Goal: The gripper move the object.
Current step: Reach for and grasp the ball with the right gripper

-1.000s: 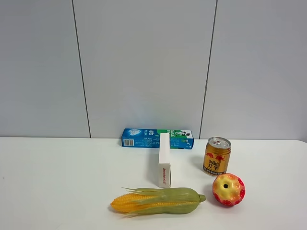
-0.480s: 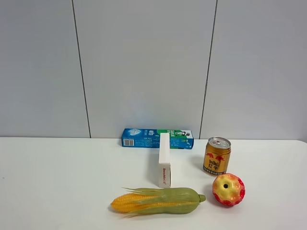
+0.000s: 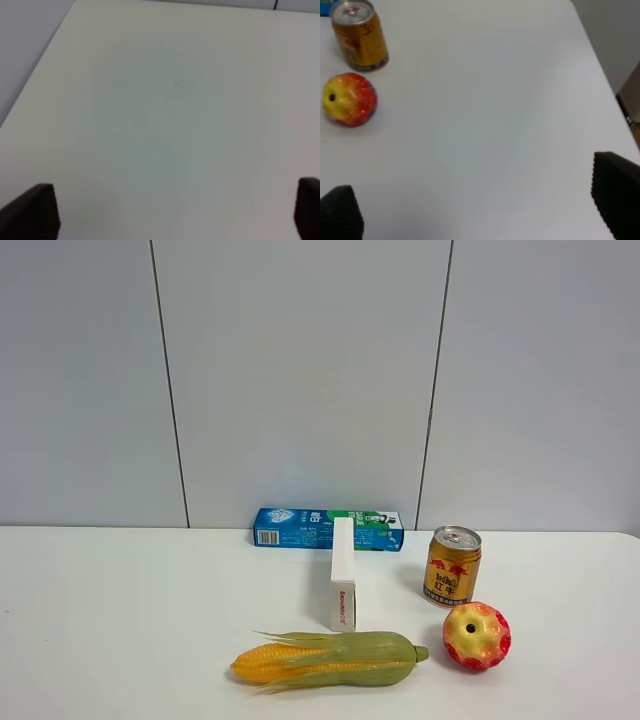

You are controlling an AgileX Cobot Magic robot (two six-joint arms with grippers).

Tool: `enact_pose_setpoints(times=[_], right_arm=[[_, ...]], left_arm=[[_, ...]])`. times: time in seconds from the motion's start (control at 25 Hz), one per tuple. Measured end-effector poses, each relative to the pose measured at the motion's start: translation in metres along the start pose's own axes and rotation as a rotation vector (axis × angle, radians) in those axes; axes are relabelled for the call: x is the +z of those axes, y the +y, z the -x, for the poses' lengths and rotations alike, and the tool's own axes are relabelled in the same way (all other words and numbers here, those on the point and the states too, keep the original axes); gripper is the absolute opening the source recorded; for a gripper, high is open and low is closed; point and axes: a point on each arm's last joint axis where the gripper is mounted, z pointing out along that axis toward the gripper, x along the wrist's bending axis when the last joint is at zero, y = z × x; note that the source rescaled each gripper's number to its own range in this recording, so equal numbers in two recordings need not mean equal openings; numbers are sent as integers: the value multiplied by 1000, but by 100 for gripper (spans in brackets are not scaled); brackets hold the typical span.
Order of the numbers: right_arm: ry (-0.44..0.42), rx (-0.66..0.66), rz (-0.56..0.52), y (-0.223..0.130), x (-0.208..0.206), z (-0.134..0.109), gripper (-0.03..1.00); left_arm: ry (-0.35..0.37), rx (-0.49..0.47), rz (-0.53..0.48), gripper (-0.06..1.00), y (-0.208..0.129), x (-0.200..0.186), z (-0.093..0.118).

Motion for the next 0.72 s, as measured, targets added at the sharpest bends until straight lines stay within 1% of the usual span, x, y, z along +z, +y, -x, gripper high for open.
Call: enact_pose_setpoints(times=[0.08, 0.16, 0.32, 0.52, 0.72], right_arm=[[30, 10, -23, 3, 3, -3, 97], [59, 25, -72, 11, 7, -4, 97], [69, 15, -128, 43, 12, -3, 96], [78, -18, -196, 88, 28, -1, 96], [116, -47, -293, 111, 56, -2, 96]], left_arm=[[0, 0, 0, 100, 0, 0, 0], [0, 0, 0, 100, 0, 0, 0], [0, 0, 0, 100, 0, 0, 0], [0, 0, 0, 100, 0, 0, 0], [0, 0, 0, 100, 0, 0, 0]])
